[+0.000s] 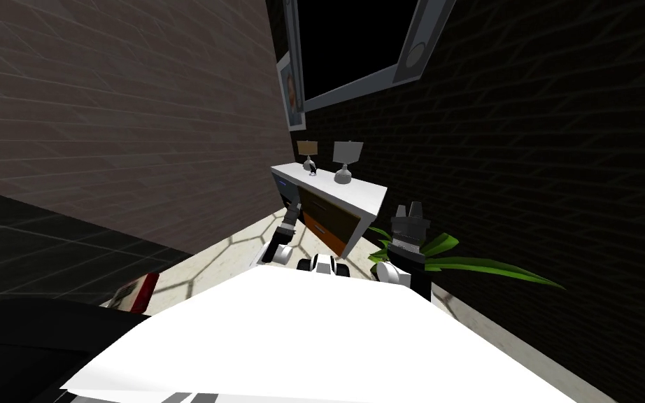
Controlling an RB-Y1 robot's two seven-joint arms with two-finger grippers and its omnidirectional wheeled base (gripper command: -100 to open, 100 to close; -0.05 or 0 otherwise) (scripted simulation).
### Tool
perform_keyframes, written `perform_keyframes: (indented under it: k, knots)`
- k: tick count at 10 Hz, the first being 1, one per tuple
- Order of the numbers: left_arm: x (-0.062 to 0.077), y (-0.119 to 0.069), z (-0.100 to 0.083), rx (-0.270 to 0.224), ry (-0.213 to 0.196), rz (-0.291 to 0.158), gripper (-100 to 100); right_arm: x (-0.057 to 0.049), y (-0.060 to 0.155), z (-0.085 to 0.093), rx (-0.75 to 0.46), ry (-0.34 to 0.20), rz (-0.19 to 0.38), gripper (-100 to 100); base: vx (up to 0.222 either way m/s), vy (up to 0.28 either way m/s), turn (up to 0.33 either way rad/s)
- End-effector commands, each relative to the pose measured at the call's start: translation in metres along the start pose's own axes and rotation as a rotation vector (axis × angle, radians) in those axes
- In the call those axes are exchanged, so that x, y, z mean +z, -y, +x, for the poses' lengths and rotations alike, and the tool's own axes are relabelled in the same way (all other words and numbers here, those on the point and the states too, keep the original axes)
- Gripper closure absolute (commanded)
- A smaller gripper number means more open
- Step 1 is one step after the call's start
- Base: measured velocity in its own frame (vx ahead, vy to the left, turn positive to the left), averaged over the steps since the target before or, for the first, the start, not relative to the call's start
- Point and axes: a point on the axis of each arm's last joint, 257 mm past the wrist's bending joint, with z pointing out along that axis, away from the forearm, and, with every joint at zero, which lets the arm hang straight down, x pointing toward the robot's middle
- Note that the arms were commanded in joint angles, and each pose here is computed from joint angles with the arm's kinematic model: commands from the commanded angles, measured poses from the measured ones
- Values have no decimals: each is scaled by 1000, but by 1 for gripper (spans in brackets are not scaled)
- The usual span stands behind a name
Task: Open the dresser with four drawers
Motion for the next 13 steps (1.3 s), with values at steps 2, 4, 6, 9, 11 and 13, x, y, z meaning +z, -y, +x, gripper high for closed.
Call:
perform_keyframes:
  k: [2, 4, 6, 9, 11, 13]
  knots:
    - [1, -35, 28, 1, -54, -82, -100, 0, 0, 0, 0, 0, 0, 0, 61, 44, -108]
    - [0, -50, 41, 6, -82, -116, -100, 0, 0, 0, 0, 0, 0, 0, 51, 49, -69]
    - [-1, -66, 55, 14, -113, -152, -100, 0, 0, 0, 0, 0, 0, 0, 47, 43, -82]
    - [-4, -91, 78, 30, -165, -210, -100, 0, 0, 0, 0, 0, 0, 0, 44, 42, -84]
    - [-8, -109, 94, 42, -202, -252, -100, 0, 0, 0, 0, 0, 0, 0, 62, 53, -103]
    - [-12, -126, 110, 57, -241, -293, -100, 0, 0, 0, 0, 0, 0, 0, 59, 57, -90]
